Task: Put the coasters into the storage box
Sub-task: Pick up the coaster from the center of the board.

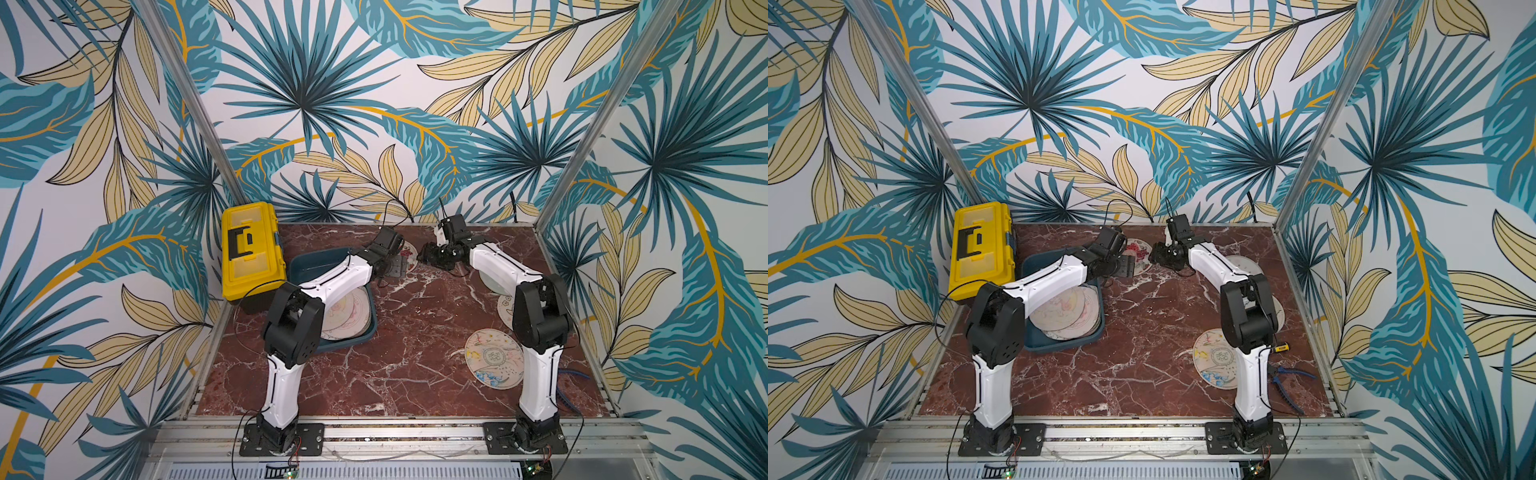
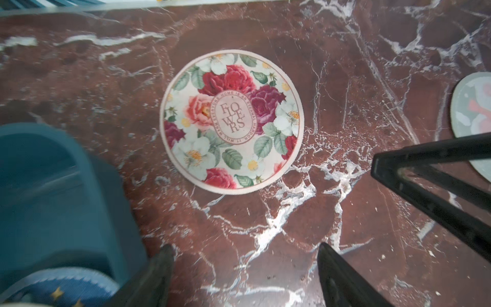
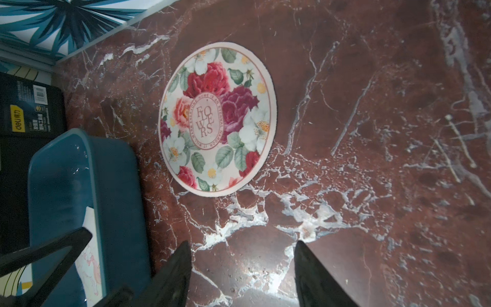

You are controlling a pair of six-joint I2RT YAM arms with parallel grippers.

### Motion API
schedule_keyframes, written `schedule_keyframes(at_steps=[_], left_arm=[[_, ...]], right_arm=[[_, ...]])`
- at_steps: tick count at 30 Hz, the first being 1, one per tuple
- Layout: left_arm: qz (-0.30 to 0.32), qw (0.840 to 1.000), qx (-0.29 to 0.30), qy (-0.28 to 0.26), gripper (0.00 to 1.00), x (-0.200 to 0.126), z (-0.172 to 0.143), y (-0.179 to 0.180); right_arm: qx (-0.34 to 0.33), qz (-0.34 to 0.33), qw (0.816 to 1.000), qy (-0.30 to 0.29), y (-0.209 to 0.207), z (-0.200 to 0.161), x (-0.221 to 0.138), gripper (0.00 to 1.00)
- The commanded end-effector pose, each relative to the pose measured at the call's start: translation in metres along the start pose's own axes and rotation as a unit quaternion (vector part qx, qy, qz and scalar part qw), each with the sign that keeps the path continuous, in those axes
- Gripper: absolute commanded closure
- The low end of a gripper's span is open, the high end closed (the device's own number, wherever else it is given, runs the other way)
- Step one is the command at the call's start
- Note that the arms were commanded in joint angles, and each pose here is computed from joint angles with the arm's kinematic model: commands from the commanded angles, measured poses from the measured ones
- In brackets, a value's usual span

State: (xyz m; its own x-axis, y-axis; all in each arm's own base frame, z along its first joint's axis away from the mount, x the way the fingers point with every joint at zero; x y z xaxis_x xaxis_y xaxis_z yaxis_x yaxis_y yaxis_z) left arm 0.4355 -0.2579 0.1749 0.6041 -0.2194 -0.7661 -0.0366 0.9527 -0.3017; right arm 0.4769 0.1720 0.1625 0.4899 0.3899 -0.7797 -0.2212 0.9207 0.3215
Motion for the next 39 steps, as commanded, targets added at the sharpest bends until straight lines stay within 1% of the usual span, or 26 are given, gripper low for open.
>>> schedule_keyframes(at_steps=[1, 10, 13, 15, 18, 19, 20, 21, 27, 32, 39], left_arm=[[-0.022, 1.0, -0.003, -0.011, 0.15, 0.015, 0.012, -0.014], [0.008, 0.999, -0.021, -0.025, 0.15, 0.053, 0.015, -0.015], [0.02, 0.999, -0.023, -0.032, 0.12, 0.065, 0.016, -0.014], [0.03, 0.999, -0.023, -0.037, 0.07, 0.073, 0.016, -0.013], [0.034, 0.998, -0.021, -0.039, 0.02, 0.081, 0.016, -0.013], [0.031, 0.999, -0.019, -0.041, 0.02, 0.079, 0.018, -0.015], [0.036, 0.999, -0.015, -0.032, 0.02, 0.09, 0.012, -0.012], [0.037, 0.999, -0.012, -0.028, 0.02, 0.094, 0.01, -0.012], [0.043, 0.999, 0.019, -0.009, 0.02, 0.108, 0.004, -0.013], [0.051, 0.998, 0.046, -0.003, 0.02, 0.11, 0.0, -0.013], [0.04, 0.996, 0.076, 0.009, 0.0, 0.102, -0.001, -0.015]], right_arm=[[0.023, 0.003, 1.0, 0.009, -0.008, -0.004, 0.019, 0.38], [0.046, -0.003, 0.999, 0.008, -0.02, 0.004, 0.047, 0.38], [0.049, -0.002, 0.999, 0.007, -0.021, 0.004, 0.051, 0.38], [0.049, -0.005, 0.999, 0.006, -0.021, 0.004, 0.05, 0.38], [0.049, -0.015, 0.999, 0.004, -0.027, 0.003, 0.044, 0.38], [0.051, -0.017, 0.999, 0.0, -0.029, 0.004, 0.041, 0.38], [0.054, -0.021, 0.998, -0.002, -0.033, 0.002, 0.038, 0.38], [0.059, -0.023, 0.998, -0.006, -0.037, 0.002, 0.033, 0.38], [0.075, -0.032, 0.996, -0.017, -0.058, -0.001, 0.012, 0.38], [0.075, -0.031, 0.997, -0.016, -0.061, -0.005, 0.003, 0.38], [0.072, -0.028, 0.997, -0.009, -0.062, -0.008, 0.002, 0.38]])
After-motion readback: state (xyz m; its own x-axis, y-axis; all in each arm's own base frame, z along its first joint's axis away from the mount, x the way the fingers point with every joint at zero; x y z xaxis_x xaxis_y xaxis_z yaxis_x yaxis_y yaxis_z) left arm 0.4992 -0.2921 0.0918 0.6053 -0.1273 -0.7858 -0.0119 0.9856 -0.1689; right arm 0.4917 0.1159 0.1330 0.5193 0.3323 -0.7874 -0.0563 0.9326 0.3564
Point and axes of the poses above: each gripper's point midway between its finger pads, its own x axis out along the fingers, its own y axis along the line the jaws close on, z = x × y, the point moved 7 cm from there along -x, back along the fingers, and after that the axes turned 15 degrees about -x, right-handed, at the moved point
